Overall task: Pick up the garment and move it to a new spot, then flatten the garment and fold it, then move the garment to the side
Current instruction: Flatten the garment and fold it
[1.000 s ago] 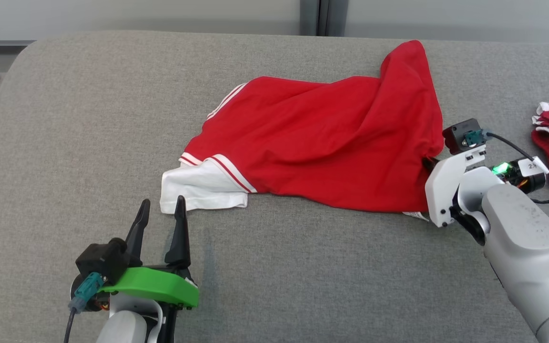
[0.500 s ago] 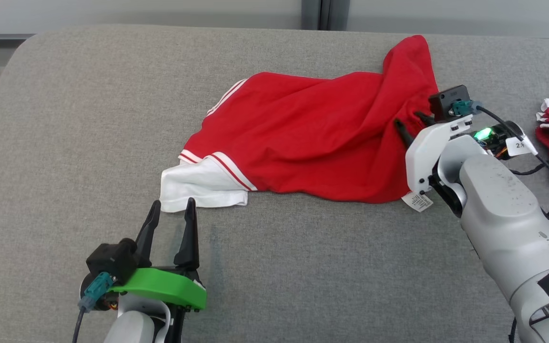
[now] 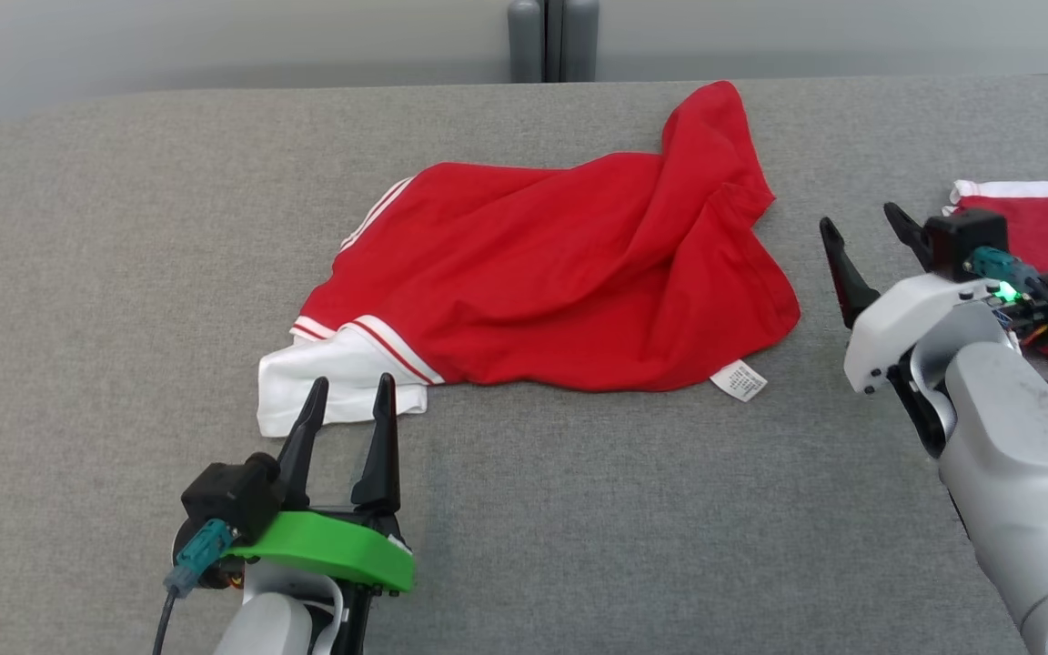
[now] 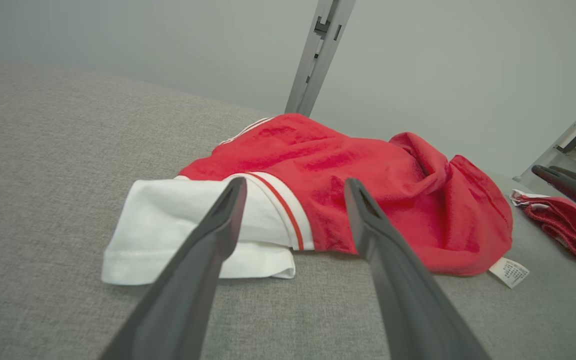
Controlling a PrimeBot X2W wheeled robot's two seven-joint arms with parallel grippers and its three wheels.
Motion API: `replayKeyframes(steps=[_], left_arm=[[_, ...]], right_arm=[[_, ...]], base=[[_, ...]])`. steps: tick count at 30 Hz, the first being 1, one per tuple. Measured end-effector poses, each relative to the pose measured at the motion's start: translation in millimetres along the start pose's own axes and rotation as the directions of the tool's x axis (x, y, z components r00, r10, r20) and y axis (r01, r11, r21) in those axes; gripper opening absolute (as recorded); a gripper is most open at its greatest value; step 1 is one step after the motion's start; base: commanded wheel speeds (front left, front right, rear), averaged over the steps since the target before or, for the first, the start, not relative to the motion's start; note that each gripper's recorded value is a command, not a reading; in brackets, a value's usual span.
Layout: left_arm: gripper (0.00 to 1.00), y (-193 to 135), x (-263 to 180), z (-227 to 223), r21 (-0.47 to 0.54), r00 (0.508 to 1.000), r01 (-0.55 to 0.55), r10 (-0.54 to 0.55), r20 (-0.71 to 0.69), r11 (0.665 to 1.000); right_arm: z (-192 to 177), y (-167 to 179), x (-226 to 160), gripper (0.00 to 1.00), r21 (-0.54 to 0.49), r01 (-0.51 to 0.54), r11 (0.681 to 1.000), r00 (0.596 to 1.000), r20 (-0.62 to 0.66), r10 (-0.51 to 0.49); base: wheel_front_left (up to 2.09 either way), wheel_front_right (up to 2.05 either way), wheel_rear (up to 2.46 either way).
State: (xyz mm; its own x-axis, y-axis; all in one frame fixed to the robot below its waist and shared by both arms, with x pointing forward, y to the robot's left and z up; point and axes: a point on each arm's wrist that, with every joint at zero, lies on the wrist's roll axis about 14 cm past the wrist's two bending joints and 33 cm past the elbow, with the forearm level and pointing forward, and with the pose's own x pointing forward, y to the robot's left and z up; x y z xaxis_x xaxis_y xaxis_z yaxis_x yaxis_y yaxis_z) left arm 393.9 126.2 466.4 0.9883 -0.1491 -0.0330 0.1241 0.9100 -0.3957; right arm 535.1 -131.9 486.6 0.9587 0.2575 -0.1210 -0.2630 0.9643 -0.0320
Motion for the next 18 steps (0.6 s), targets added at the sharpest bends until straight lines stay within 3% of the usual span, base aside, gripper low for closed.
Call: replayKeyframes(steps=[6,18], left_arm=[[1.00,-8,-4,-2,-0.011,1.000,0.013,-0.014,-0.002,1.000],[1.00,-6,-32,-7,-0.013,1.000,0.000,0.000,-0.013,1.000]], right_arm=[[-7,-28,-47,1.00,0.033,0.107,0.994,0.993,0.055,-0.109],[-15,-23,-135,1.00,0.077,0.217,0.973,0.967,0.119,-0.225]], base=[[0.00,0.00,0.00],[0.00,0.00,0.00]])
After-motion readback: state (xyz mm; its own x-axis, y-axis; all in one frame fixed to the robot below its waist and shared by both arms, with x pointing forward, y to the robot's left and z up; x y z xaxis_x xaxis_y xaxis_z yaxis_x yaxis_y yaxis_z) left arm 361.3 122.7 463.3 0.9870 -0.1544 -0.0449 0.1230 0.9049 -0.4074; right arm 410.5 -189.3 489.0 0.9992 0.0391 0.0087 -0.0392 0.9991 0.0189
